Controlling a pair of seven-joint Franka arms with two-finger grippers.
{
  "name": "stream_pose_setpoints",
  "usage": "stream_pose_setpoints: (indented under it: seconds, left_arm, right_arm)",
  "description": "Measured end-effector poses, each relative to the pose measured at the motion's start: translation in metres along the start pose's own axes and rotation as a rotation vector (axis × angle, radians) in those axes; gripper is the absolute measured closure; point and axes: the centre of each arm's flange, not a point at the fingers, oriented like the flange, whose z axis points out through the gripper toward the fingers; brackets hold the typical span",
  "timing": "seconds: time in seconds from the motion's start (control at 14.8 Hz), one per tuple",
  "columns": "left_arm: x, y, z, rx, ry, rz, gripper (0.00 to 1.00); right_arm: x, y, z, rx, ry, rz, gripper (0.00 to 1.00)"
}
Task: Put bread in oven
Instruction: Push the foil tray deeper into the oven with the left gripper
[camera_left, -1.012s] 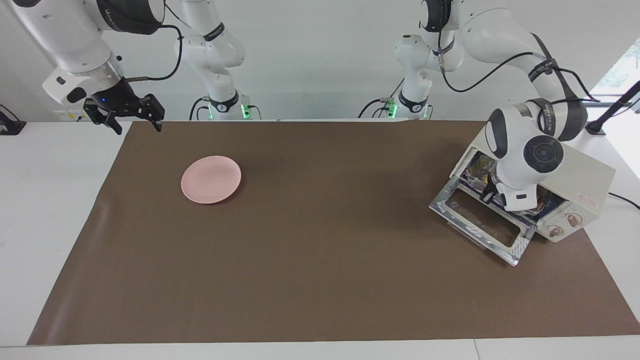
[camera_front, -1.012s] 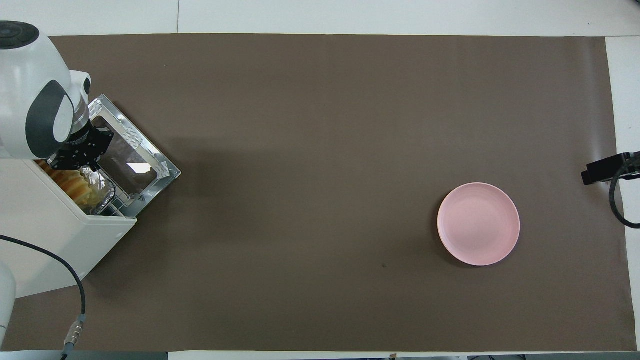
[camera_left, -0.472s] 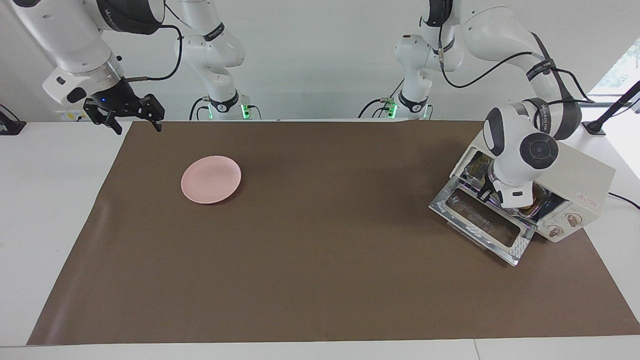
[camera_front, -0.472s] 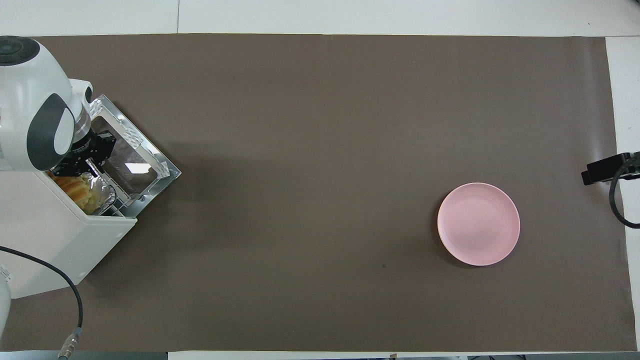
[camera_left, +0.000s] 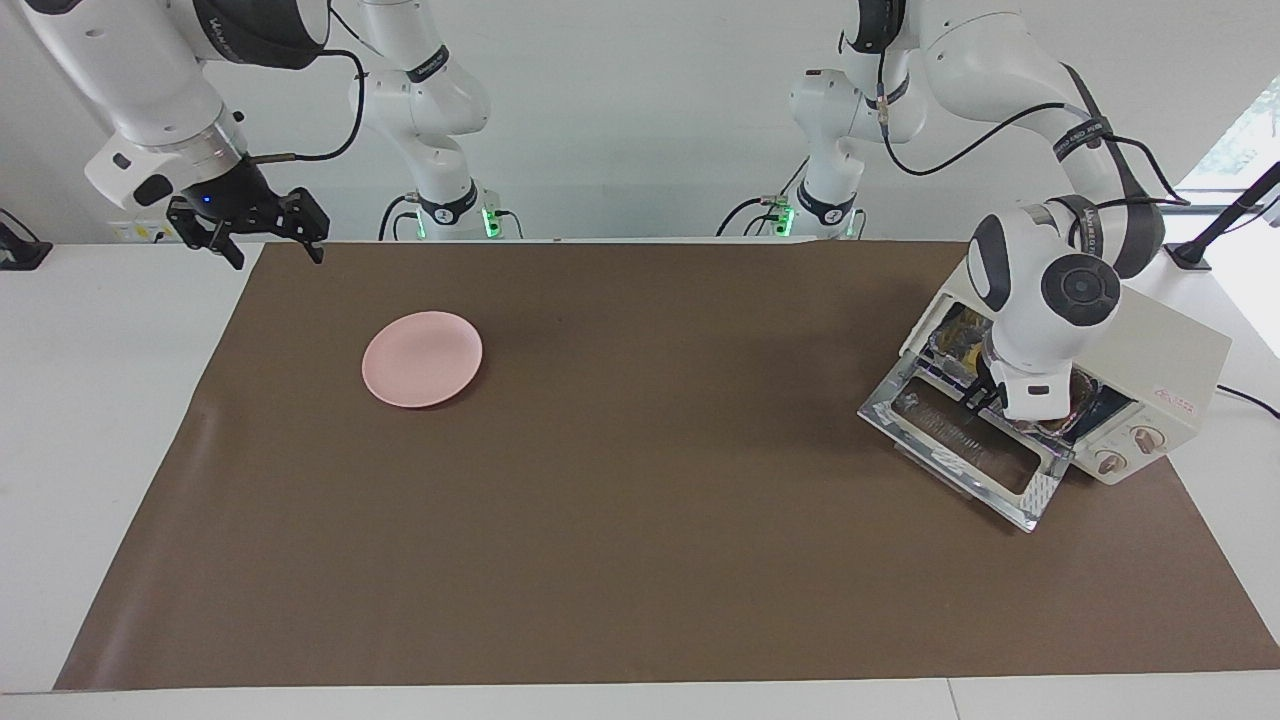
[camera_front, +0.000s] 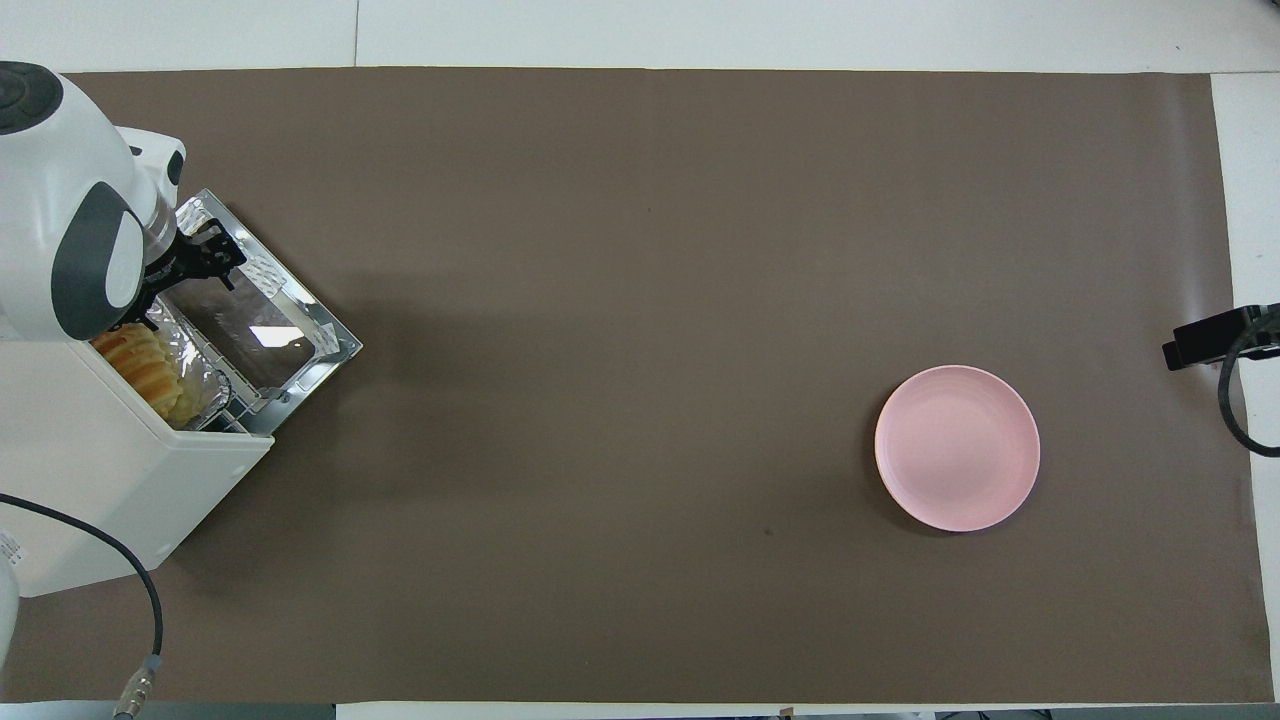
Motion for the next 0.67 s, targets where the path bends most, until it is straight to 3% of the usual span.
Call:
stream_pose_setpoints:
  seconds: [0.07, 0.34, 0.67]
  left_arm:
    - [0.004, 0.002, -0.009, -0.024, 0.035, 0.028, 0.0]
    - [0.01, 0.006, -0.044, -0.069, 0.104, 0.115, 0.0]
    - [0.006, 0.007, -0.062, -0.166, 0.078, 0.137, 0.0]
  right_arm:
    - [0.0, 0.0, 0.0, 0.0, 0.0, 0.0, 0.0]
    - [0.0, 0.0, 0.0, 0.0, 0.0, 0.0, 0.0]
    - [0.0, 0.0, 0.0, 0.0, 0.0, 0.0, 0.0]
